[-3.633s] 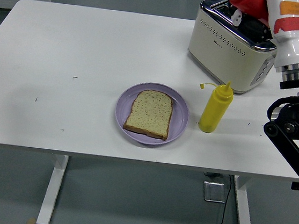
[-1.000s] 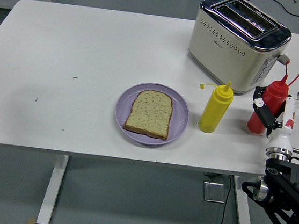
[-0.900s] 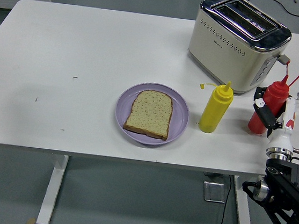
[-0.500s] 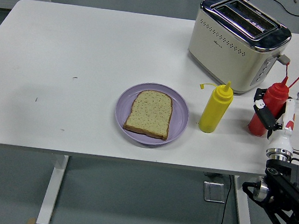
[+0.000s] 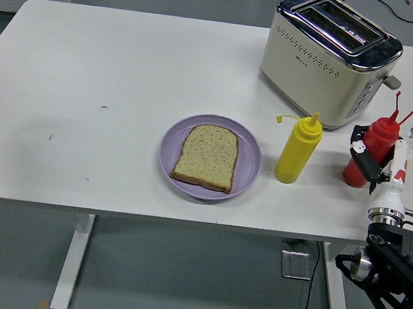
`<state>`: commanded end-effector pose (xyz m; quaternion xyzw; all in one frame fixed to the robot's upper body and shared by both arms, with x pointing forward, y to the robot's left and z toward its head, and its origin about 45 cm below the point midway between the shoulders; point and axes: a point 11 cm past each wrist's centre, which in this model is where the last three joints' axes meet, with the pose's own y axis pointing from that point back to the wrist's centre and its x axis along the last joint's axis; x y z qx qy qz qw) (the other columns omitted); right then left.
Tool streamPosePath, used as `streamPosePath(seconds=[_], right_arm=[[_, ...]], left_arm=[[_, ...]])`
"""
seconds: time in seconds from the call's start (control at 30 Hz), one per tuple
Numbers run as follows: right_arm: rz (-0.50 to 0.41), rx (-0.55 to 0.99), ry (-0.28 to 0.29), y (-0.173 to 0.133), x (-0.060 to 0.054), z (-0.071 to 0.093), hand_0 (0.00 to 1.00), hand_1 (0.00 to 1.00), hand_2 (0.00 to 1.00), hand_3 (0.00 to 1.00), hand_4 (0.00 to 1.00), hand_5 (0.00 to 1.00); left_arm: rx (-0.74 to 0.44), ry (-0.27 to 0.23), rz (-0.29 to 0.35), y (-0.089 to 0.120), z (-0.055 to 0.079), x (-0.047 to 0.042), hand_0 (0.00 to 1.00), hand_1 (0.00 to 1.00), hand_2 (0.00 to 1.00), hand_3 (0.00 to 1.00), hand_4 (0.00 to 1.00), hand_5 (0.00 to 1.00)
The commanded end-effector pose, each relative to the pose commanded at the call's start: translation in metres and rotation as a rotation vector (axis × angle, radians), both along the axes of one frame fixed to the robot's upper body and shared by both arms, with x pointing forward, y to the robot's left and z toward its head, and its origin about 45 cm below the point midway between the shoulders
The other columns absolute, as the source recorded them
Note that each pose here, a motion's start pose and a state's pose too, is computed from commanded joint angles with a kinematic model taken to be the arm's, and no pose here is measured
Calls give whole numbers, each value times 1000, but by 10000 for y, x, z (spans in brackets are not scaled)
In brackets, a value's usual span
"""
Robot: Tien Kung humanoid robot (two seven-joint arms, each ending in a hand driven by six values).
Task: Pick up the cup,pour liquid into bread,place the cup on the desk
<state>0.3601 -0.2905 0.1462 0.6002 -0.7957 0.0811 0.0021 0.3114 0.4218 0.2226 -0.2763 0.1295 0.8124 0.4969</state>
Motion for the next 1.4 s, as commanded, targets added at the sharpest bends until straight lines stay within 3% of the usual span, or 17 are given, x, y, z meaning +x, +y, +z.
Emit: streamPosePath(seconds=[0.43, 0.47, 0.63, 0.67, 0.83, 0.87, 1.4], right_arm=[[46, -50, -9, 61, -109, -17, 359, 374, 427, 436, 592, 115], [48, -58, -14, 58, -114, -11, 503, 507, 493, 602, 673, 141], [34, -70, -18, -1, -120, -4, 503, 507, 493, 602, 673, 141], [30, -71, -19, -17, -122, -2, 724, 671, 671, 832, 740, 189], [22, -75, -23, -47, -132, 3, 724, 671, 671, 832, 740, 189], [22, -77, -23, -50, -134, 4, 813, 733, 783, 907, 750, 198], [61, -68, -4, -91, -243, -25, 858, 777, 842, 921, 757, 220]], left_arm=[[0, 2, -1, -5, -7, -2, 754, 765, 775, 671, 638, 998], [0, 2, -2, -7, -5, 0, 755, 765, 775, 671, 638, 998], [2, -1, 0, 1, 6, 0, 755, 765, 775, 671, 638, 998], [2, -2, 0, 2, 10, 2, 755, 765, 775, 672, 638, 998], [2, -4, 2, 6, 16, 2, 755, 765, 775, 672, 638, 998], [3, -5, 2, 6, 17, 3, 754, 765, 775, 672, 639, 998], [4, -8, 3, 6, 27, 7, 755, 765, 774, 671, 638, 998]])
